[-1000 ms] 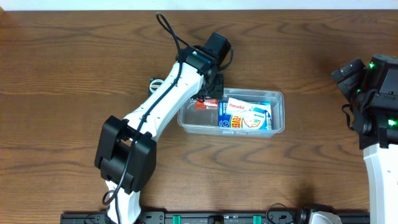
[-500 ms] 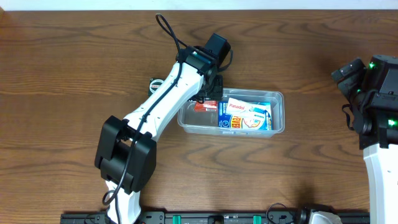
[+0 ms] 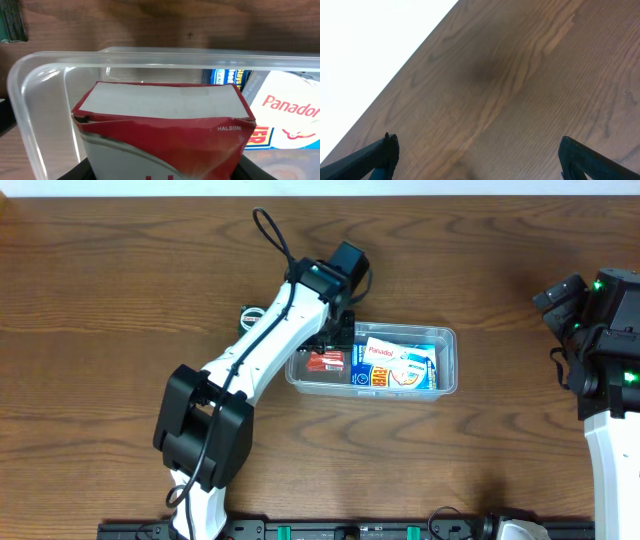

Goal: Pack container
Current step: 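Lower the red box upright into the container's left end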

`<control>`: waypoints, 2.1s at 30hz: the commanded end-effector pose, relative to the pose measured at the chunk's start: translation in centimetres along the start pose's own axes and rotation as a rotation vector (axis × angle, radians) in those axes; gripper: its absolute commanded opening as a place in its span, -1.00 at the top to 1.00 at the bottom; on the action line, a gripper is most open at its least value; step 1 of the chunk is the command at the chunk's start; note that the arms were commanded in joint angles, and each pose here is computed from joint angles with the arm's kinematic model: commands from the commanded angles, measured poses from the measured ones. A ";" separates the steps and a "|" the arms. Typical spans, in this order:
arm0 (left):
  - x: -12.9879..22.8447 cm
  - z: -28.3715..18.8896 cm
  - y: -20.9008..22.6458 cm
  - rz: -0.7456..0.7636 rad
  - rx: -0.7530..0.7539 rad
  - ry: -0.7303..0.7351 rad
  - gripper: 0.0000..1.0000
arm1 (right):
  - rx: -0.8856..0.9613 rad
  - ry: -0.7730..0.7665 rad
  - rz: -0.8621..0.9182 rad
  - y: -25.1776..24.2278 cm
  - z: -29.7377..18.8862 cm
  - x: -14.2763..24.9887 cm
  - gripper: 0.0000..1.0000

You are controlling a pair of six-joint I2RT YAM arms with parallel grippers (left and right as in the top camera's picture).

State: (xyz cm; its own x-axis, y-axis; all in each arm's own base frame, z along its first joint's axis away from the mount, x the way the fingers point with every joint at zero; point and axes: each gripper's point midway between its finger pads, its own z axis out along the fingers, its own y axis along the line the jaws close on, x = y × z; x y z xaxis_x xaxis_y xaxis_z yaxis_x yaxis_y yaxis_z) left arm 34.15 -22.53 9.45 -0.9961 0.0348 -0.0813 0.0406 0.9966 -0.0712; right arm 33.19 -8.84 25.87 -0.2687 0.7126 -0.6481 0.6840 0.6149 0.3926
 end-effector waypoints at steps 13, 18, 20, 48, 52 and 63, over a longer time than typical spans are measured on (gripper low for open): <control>-0.6 0.7 -0.5 0.014 0.004 -0.023 -0.10 | 0.007 -0.010 0.018 -0.1 -0.1 -0.4 -0.98; -0.5 0.9 -0.4 0.014 0.002 -0.019 -0.10 | 0.007 -0.010 0.018 -0.1 -0.1 -0.4 -0.98; -0.2 1.4 -0.4 0.015 -0.002 -0.012 -0.10 | 0.007 -0.010 0.018 -0.1 -0.1 -0.4 -0.99; 0.7 5.7 -0.3 0.028 0.010 -0.029 -0.11 | 0.007 -0.010 0.018 -0.1 -0.1 -0.4 -0.99; 0.8 5.8 -0.2 0.028 0.009 -0.027 -0.11 | 0.007 -0.010 0.018 -0.1 -0.1 -0.4 -0.98; 0.6 5.9 -0.4 0.028 0.014 -0.035 -0.33 | 0.007 -0.010 0.018 -0.1 -0.1 -0.4 -0.98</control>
State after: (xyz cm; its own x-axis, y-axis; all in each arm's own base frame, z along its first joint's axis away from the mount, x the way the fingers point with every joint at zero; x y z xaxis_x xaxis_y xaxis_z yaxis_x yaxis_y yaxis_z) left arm 34.15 -23.60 4.27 -0.9899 0.0545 -0.1311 0.0679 0.9927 -0.1000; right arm 33.19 -8.84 25.87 -0.2687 0.7126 -0.6481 0.6840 0.6149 0.3926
